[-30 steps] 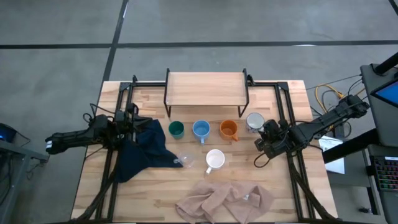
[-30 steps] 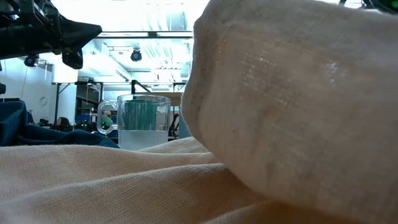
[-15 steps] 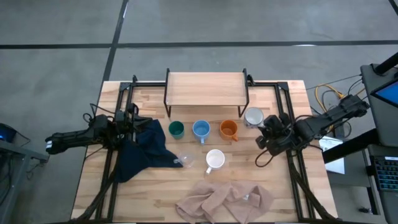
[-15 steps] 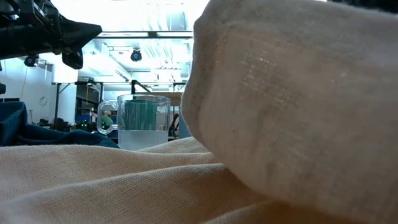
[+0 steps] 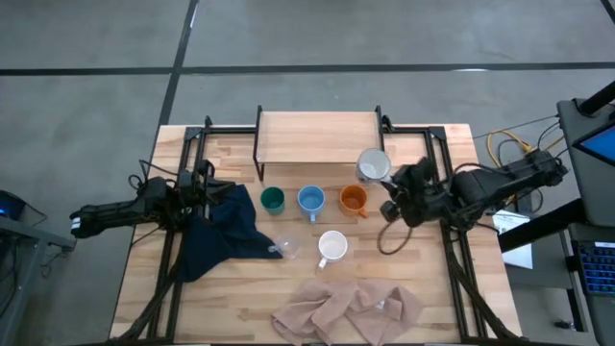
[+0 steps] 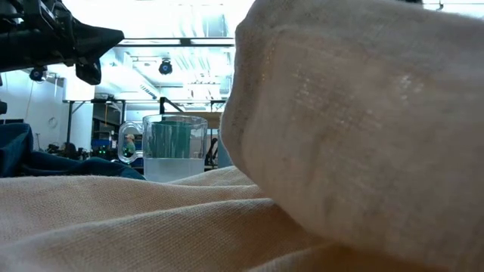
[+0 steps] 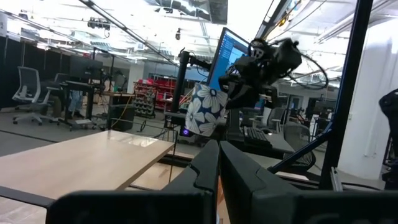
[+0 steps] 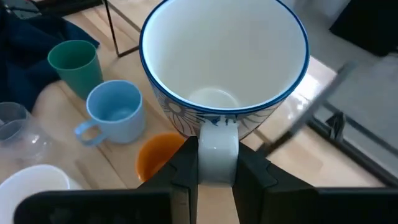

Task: Stack small to large cups/mugs on shelf
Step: Put the white patterned mug on the shelf

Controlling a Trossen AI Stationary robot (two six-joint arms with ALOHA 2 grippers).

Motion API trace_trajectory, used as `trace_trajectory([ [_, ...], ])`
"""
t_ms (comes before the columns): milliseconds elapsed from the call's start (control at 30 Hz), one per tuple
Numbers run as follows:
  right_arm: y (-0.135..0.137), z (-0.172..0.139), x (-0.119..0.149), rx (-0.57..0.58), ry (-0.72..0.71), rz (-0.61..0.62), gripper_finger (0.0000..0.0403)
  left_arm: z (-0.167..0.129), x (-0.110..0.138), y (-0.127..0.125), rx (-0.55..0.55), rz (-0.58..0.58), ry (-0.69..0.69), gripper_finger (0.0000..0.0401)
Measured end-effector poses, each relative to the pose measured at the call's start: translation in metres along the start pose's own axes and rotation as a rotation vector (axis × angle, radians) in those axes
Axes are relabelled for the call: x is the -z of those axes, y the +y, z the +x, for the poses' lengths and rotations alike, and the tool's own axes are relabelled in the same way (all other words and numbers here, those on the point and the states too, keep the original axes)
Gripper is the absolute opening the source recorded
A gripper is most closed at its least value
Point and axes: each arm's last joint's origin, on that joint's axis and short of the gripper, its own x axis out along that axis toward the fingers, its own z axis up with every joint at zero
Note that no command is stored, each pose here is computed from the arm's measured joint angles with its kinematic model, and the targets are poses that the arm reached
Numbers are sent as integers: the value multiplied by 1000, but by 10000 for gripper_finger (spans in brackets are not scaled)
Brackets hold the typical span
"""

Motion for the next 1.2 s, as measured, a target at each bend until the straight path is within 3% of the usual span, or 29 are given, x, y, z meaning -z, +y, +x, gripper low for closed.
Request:
trace_trajectory([
  [167,16,19,-26,-4,14,-33,56,0,-1,0,1,0,-5,0],
  [367,28,42,-53,-85,-47,-31,56,0,-1,-1,34,0,0,0],
  [567,16,69,-80,-244,-82,19,56,0,-1,-2,52,1,4,0],
  [833,-7,100,-102,-349,-63,47,56,0,-1,-2,70,1,6,0],
  [933,-5,106,-114,-384,-59,14,56,0,-1,-2,73,1,5,0],
  [1200,8,131,-158,-332,4,-131,56,0,-1,-2,74,1,4,0],
])
